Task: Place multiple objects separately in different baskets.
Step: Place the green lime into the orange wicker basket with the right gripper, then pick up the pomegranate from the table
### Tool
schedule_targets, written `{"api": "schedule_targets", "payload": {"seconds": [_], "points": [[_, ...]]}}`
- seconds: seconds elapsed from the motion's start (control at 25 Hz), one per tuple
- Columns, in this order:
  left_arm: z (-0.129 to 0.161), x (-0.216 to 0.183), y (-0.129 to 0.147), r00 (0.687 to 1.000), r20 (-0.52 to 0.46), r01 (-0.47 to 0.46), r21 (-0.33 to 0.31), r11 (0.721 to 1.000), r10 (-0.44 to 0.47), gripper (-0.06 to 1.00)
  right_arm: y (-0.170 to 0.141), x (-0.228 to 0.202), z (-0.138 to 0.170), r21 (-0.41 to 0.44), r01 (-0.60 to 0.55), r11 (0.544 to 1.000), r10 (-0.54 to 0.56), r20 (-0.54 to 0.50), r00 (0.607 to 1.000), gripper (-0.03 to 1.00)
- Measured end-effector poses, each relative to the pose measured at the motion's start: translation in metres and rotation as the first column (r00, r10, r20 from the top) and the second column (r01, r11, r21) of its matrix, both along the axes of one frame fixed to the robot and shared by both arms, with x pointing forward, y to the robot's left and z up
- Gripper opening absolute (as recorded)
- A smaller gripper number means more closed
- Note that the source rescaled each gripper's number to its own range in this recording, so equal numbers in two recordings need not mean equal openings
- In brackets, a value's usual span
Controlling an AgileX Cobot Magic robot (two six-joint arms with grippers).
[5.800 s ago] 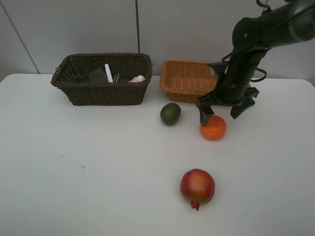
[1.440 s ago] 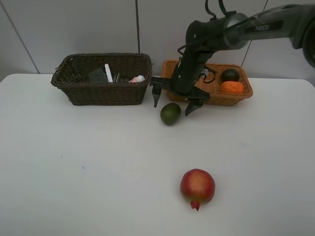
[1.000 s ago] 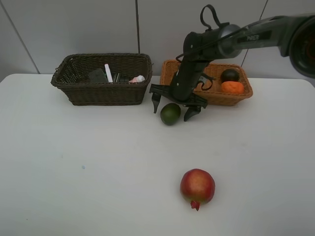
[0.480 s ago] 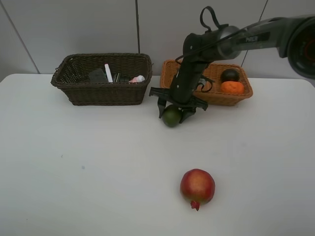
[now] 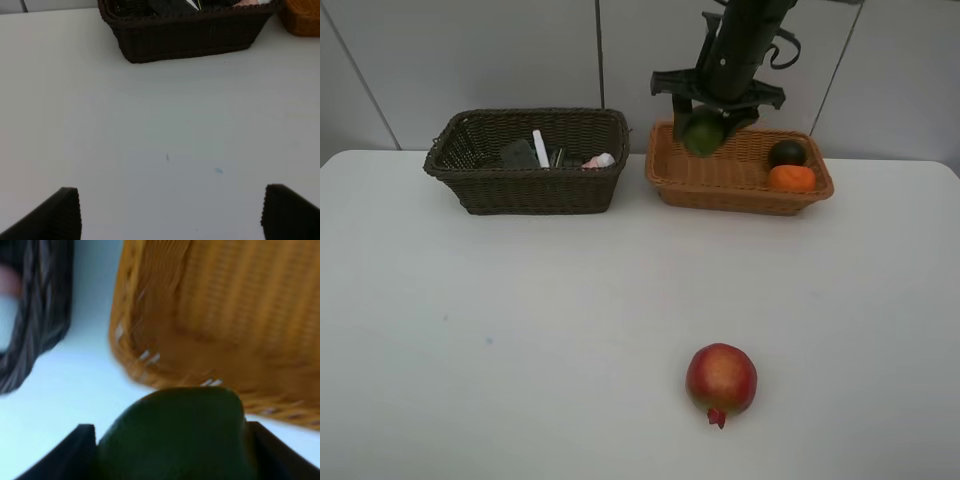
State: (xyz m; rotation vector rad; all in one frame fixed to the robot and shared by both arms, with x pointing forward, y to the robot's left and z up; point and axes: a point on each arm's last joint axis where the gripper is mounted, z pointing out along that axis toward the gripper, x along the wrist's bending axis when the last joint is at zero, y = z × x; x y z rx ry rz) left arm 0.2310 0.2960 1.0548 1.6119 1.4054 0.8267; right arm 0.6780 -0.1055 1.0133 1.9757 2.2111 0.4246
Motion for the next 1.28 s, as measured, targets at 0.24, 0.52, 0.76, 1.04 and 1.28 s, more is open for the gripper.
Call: {"api": "schedule_targets", "payload": {"seconds": [0.24,0.52,0.76,1.04,1.28], "points": [[0.000,0.000,0.000,1.000,0.000,0.001,-0.002,1.000,-0.001,0.87,-0.048,0.035,-0.035,-0.034,0.015,0.999,-0.015,0.004,1.000,0.02],[0.000,0.000,0.000,1.000,0.000,0.001,-0.002,1.000,-0.001,0.87,-0.068,0.051,-0.053,-0.063,0.010,0.998,-0.006,0.056,0.998,0.83],[0.000,0.000,0.000,1.000,0.000,0.001,-0.002,1.000,-0.001,0.87,-0.070,0.045,-0.049,-0.080,-0.001,0.997,0.002,0.008,1.000,1.00],[0.000,0.000,0.000,1.000,0.000,0.001,-0.002,1.000,-0.001,0.87,-0.070,0.022,0.000,-0.090,-0.013,0.996,0.012,-0.018,1.000,1.00],[0.000,0.000,0.000,1.000,0.000,0.001,-0.002,1.000,-0.001,0.87,-0.051,-0.034,0.022,-0.085,-0.096,0.992,0.090,-0.072,0.993,1.00]]}}
